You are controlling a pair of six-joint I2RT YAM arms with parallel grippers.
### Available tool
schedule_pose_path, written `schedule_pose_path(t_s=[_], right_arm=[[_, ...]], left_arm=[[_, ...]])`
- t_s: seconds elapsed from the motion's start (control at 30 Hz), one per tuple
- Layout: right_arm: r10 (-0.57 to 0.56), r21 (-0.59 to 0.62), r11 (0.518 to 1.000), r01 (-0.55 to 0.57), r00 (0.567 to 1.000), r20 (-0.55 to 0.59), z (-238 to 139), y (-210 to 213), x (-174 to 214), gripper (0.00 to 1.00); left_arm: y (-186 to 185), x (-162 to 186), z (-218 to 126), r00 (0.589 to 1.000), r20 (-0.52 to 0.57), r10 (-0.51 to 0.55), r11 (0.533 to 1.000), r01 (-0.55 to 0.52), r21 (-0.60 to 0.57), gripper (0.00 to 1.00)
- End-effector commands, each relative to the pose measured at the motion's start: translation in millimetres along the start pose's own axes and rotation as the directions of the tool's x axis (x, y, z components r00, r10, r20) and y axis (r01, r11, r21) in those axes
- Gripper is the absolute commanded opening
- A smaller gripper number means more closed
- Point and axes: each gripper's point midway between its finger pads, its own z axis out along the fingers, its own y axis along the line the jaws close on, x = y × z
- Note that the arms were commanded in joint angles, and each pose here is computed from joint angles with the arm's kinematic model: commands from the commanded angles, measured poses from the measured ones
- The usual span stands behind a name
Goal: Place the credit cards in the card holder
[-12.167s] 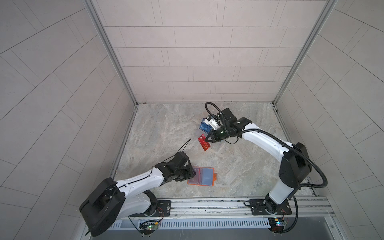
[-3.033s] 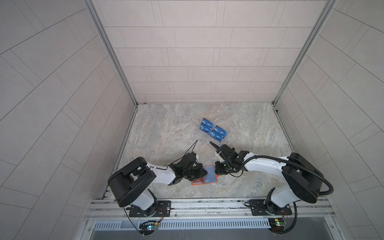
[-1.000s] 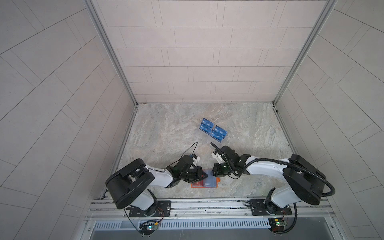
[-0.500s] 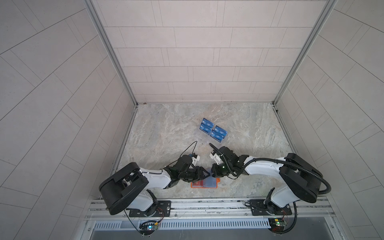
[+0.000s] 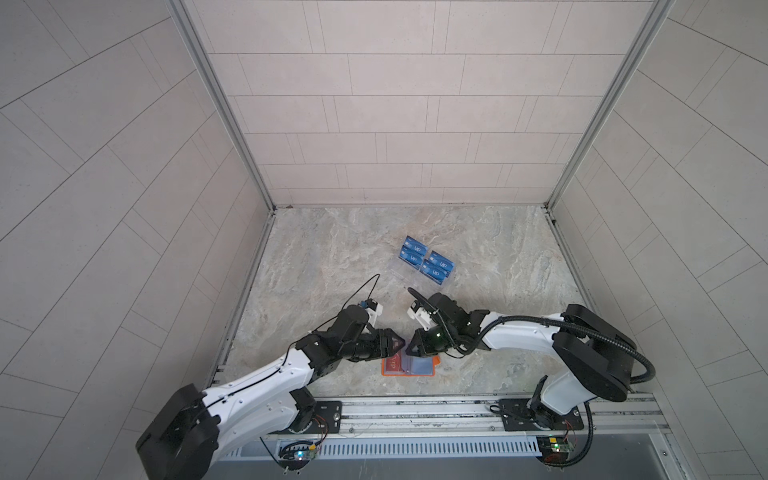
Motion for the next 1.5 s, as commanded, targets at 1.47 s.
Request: schedule_pose_path(t_s=[1.47], right_arm=[[-0.290, 0.556, 0.794, 0.246, 0.957, -0.010, -152, -57, -206, 0.29]], left_arm=[[30, 13, 20, 0.994, -0.109, -0.005, 0.985, -0.014, -0.173, 0.38]])
